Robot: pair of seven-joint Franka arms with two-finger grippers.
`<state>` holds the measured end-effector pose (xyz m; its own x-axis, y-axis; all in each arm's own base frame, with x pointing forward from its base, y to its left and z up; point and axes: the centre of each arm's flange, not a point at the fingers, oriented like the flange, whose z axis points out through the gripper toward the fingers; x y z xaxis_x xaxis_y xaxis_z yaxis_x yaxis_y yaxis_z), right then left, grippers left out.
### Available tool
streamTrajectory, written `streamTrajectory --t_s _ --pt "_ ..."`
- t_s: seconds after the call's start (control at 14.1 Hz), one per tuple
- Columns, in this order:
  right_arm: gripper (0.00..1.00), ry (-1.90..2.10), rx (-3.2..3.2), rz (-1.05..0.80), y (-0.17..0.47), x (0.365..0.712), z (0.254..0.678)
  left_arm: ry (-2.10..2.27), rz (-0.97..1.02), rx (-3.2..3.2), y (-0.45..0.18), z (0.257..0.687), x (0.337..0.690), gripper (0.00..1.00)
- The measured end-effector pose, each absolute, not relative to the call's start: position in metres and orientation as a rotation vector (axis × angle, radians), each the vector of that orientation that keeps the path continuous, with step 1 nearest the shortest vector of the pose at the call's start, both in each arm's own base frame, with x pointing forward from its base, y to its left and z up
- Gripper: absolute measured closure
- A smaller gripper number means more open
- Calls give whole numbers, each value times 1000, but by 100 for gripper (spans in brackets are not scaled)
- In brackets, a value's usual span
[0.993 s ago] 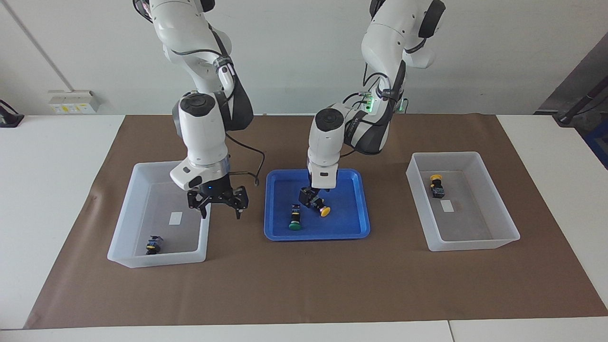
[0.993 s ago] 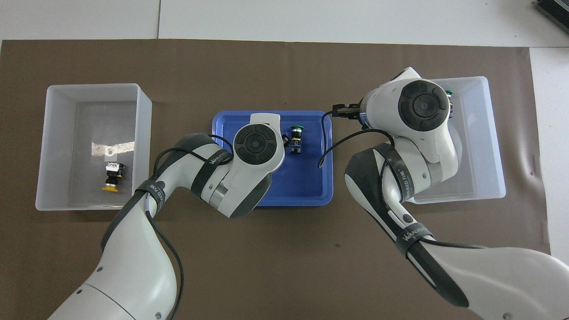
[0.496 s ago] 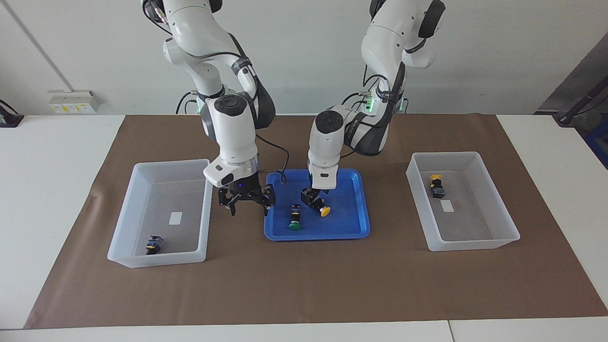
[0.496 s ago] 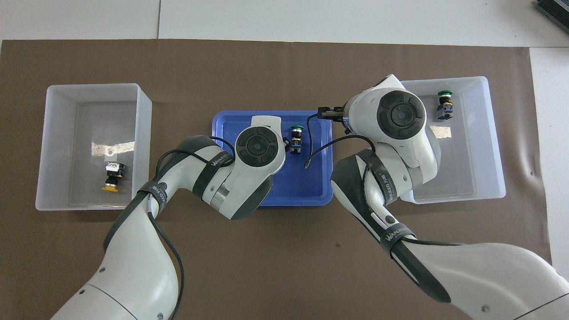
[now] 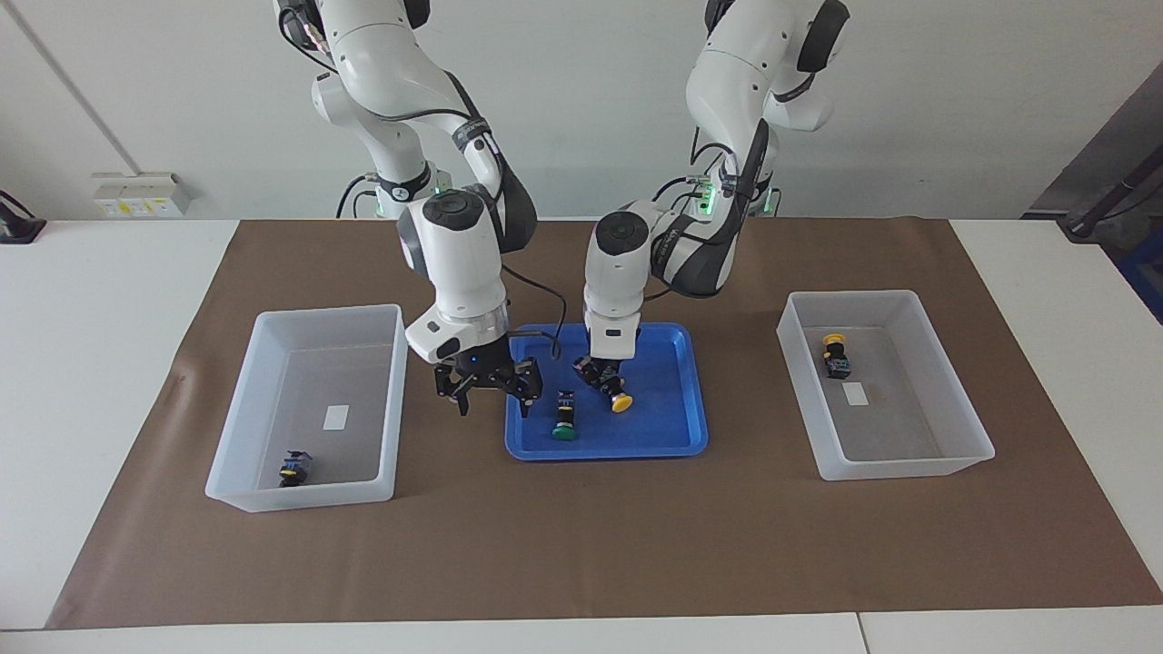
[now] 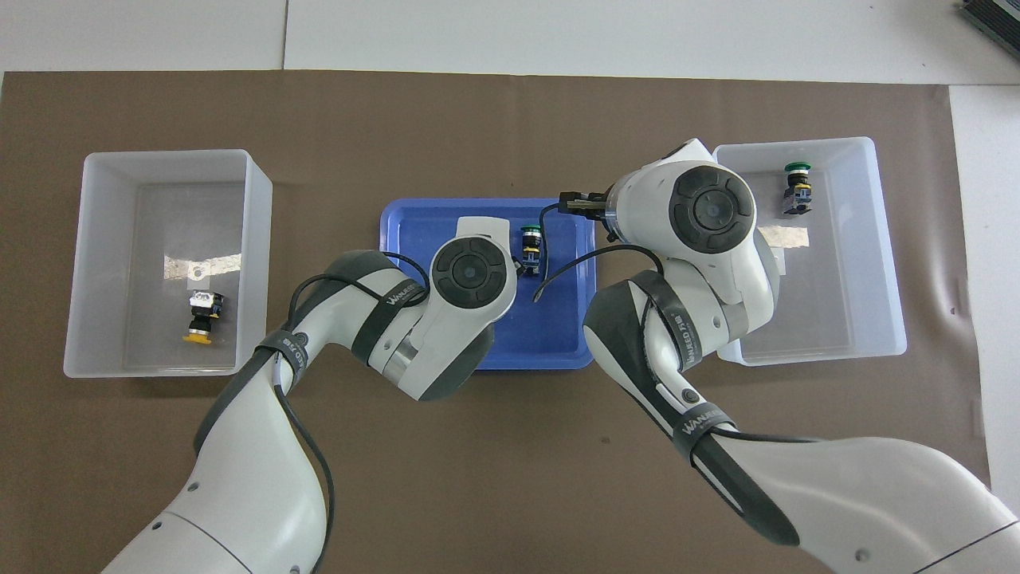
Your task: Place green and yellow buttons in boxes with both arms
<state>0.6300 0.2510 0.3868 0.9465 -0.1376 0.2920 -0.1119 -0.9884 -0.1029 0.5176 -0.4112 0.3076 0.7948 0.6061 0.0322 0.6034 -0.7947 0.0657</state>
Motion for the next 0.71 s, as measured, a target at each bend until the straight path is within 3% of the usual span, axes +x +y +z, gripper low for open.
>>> streamTrajectory --t_s 0.35,0.71 --pt "0 192 -3007 -457 261 628 378 974 139 2971 -399 325 530 58" --pt "0 172 -3012 -438 271 628 367 897 138 3019 -294 423 567 58"
